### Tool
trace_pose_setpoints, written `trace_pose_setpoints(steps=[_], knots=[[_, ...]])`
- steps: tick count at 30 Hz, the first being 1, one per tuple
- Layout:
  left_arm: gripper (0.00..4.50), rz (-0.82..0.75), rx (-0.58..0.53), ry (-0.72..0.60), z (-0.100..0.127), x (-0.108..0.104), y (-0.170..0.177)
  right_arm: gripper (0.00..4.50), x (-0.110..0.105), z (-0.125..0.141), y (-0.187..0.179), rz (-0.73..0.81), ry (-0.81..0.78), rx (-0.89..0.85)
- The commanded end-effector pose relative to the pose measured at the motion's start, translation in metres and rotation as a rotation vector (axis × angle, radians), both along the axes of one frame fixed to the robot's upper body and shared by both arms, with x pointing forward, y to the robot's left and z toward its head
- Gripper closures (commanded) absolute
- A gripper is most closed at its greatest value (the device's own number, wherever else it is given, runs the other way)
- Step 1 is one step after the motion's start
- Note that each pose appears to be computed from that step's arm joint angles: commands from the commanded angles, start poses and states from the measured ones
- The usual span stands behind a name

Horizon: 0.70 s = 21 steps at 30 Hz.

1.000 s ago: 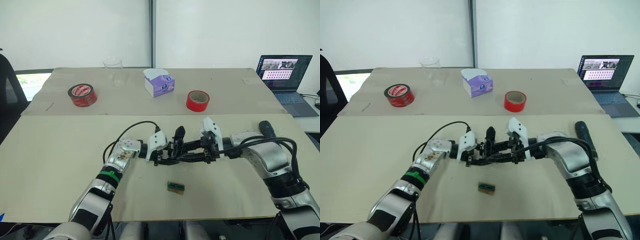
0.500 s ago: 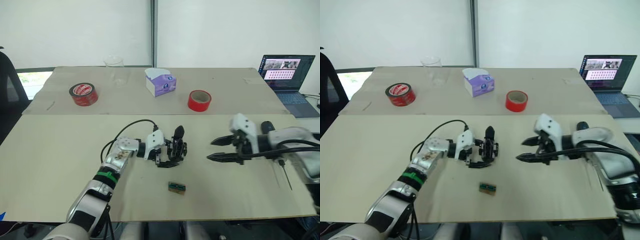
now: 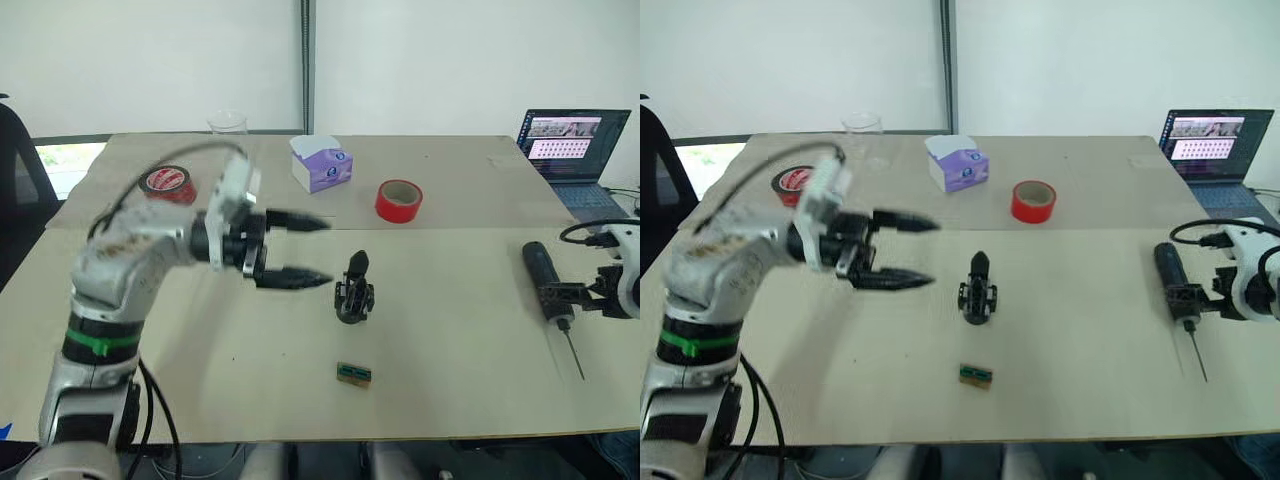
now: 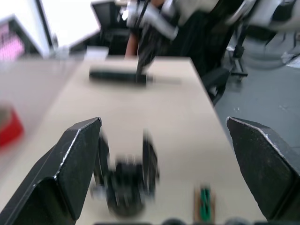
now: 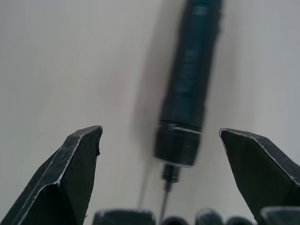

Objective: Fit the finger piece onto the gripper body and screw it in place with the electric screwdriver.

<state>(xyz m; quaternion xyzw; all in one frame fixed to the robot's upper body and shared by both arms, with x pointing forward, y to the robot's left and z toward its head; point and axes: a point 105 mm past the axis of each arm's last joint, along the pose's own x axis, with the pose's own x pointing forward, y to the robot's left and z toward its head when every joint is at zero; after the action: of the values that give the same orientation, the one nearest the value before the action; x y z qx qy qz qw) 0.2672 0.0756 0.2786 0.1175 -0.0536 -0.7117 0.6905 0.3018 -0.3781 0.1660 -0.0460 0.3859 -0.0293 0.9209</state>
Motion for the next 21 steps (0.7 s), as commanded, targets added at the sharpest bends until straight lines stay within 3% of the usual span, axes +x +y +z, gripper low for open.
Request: trace_pose_setpoints(steps=[1, 10, 11, 17, 19, 21], knots=[[0.00, -0.029, 0.008, -0.035, 0.009, -0.010, -0.002, 0.06, 0.008, -0.005, -0.010, -0.029, -0.001, -0.027], [0.00, -0.042, 0.019, -0.070, 0.016, -0.015, -0.003, 0.06, 0.028, -0.028, -0.005, -0.005, 0.046, -0.002], [0.00, -0.041, 0.018, -0.070, 0.016, -0.015, -0.003, 0.57, 0.029, -0.028, -0.005, -0.001, 0.049, 0.000], [0.00, -0.017, 0.019, -0.075, 0.012, -0.012, -0.005, 2.54, 0.028, -0.023, -0.002, 0.059, 0.059, -0.005], [0.00, -0.015, 0.022, -0.075, 0.013, -0.012, -0.007, 2.65, 0.026, -0.017, 0.004, 0.129, 0.065, -0.008], [0.00, -0.011, 0.029, -0.075, 0.013, -0.013, -0.007, 2.65, 0.021, -0.007, 0.028, 0.298, 0.082, 0.016]])
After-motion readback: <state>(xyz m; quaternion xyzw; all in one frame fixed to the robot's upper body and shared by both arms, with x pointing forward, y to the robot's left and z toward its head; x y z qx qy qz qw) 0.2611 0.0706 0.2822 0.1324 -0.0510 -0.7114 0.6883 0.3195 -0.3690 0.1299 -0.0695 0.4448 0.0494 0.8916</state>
